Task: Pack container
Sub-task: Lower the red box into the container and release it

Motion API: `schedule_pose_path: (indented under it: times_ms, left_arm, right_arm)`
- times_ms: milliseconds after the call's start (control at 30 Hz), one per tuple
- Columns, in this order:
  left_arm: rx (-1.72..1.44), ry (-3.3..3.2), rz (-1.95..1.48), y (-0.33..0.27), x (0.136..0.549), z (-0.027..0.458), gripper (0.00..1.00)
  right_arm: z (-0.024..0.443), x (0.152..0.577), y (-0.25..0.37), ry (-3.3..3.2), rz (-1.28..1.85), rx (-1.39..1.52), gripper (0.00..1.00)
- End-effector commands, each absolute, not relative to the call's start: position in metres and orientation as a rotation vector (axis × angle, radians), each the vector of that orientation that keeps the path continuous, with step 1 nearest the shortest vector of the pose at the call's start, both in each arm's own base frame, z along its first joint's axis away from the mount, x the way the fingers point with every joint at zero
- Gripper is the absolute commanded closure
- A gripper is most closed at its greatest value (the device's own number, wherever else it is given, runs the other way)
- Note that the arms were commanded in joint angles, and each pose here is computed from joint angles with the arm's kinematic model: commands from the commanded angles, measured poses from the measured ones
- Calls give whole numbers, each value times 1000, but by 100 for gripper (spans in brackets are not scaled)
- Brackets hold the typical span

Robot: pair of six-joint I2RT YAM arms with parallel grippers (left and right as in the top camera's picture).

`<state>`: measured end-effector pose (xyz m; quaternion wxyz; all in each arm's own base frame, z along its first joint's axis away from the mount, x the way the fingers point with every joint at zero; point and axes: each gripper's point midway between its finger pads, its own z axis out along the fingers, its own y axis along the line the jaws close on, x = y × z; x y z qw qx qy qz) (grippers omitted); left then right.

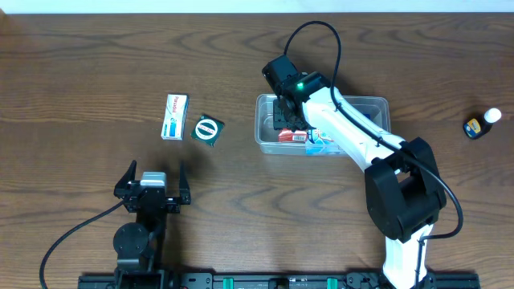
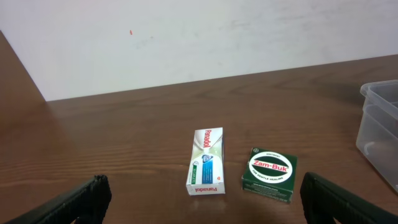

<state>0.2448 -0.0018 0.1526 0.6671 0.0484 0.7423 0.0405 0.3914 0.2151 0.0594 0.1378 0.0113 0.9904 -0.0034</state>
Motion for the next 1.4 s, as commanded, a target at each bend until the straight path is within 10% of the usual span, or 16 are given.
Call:
schedule_pose_path:
  times_ms: [0,1367]
  left_arm:
    - [103,1724,124,3,244,137,2]
    - [103,1724,124,3,244,137,2]
  right_arm:
    - [54,388,216,2871,-28,9,44]
    - [37,383,214,2881,-25,-53,43]
